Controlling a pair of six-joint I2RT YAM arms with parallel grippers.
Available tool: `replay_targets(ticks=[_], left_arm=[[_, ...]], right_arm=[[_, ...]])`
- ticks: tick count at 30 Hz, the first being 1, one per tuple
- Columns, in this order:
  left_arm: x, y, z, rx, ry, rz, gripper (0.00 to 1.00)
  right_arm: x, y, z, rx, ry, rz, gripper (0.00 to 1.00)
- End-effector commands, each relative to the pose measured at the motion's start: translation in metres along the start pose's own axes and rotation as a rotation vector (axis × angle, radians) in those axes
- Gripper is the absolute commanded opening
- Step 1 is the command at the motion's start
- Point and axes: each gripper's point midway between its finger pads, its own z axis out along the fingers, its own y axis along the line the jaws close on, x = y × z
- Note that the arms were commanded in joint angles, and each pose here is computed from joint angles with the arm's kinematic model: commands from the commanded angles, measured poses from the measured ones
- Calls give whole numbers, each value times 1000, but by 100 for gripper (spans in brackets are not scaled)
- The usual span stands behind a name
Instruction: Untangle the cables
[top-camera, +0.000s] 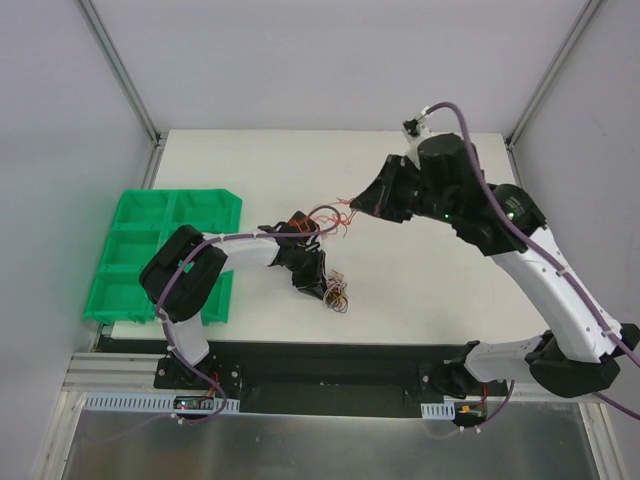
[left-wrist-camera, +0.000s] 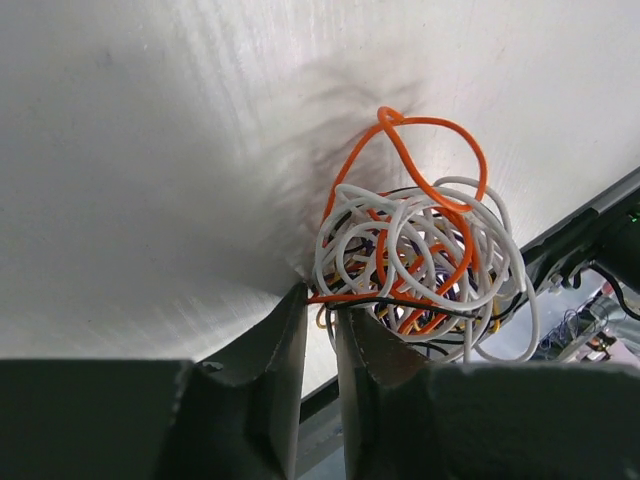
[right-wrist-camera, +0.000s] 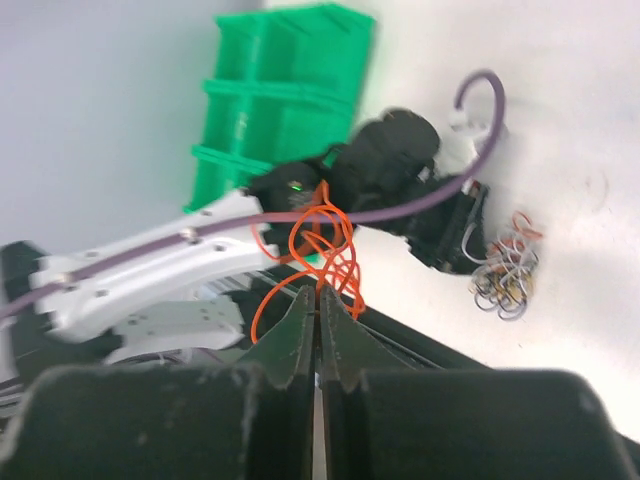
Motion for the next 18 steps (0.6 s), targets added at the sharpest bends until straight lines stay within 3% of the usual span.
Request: replay_targets(ticks=[1,4,9,11,18], left_arm=[[5,30,-7,-101,-27,19,16],[6,16,-33,-44,-78,87,19],[16,-23,-104,98,-267,261,59],[22,-30,-126,128,-317,286,70],[55,-41,-149,228,-290,240,81]], right_arm=[[-23,17,-39,-38,-71,-24,0],[-17,14,-35,-31,-53,-16,0],[14,-20,-6,43,19,-12,0],[32,-46,8,98,53,-12,0],[102,-155,34,336,208,8,1]])
